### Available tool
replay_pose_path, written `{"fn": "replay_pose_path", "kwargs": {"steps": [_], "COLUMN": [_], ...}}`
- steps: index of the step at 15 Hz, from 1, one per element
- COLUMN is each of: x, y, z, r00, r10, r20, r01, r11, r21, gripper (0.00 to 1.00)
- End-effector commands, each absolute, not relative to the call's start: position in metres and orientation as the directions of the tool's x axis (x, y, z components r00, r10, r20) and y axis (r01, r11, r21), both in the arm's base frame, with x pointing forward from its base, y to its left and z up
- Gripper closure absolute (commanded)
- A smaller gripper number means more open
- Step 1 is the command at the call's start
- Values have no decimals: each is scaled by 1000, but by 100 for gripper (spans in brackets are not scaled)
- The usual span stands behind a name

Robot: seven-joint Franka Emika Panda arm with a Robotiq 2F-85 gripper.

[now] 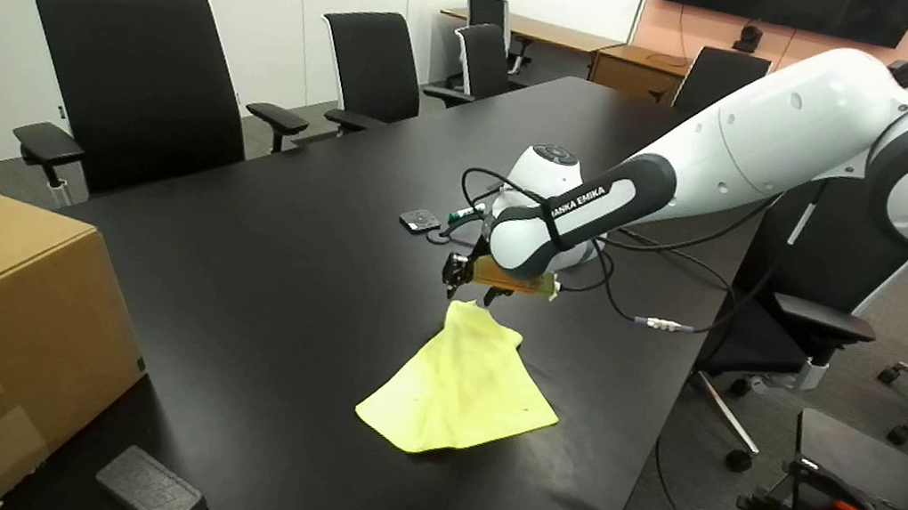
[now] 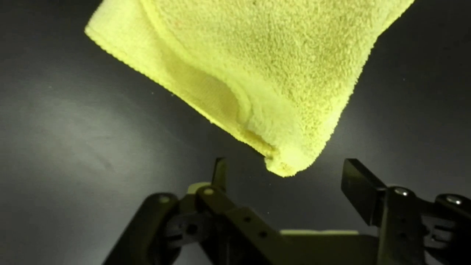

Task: Fold the towel in half

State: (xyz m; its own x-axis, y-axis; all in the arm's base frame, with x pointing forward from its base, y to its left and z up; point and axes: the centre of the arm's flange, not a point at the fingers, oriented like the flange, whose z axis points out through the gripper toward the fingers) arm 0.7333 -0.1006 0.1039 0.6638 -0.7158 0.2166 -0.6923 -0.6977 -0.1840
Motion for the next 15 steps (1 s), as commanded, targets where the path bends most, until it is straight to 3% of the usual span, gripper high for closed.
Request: {"fn": "replay_pose_path", "kwargs": {"steps": [1,8,15], "x": [674,589,526], "y": [-93,-53,3], "z": [139,131,99], "r00": [744,953,995], "r10": [-642,-293,101], "r20": [183,73,-23], "r01": [-620,-276,96], "r11": [-766,-943,-981], "r21": [-167,-185,-170], "gripper": [0,0,0]}}
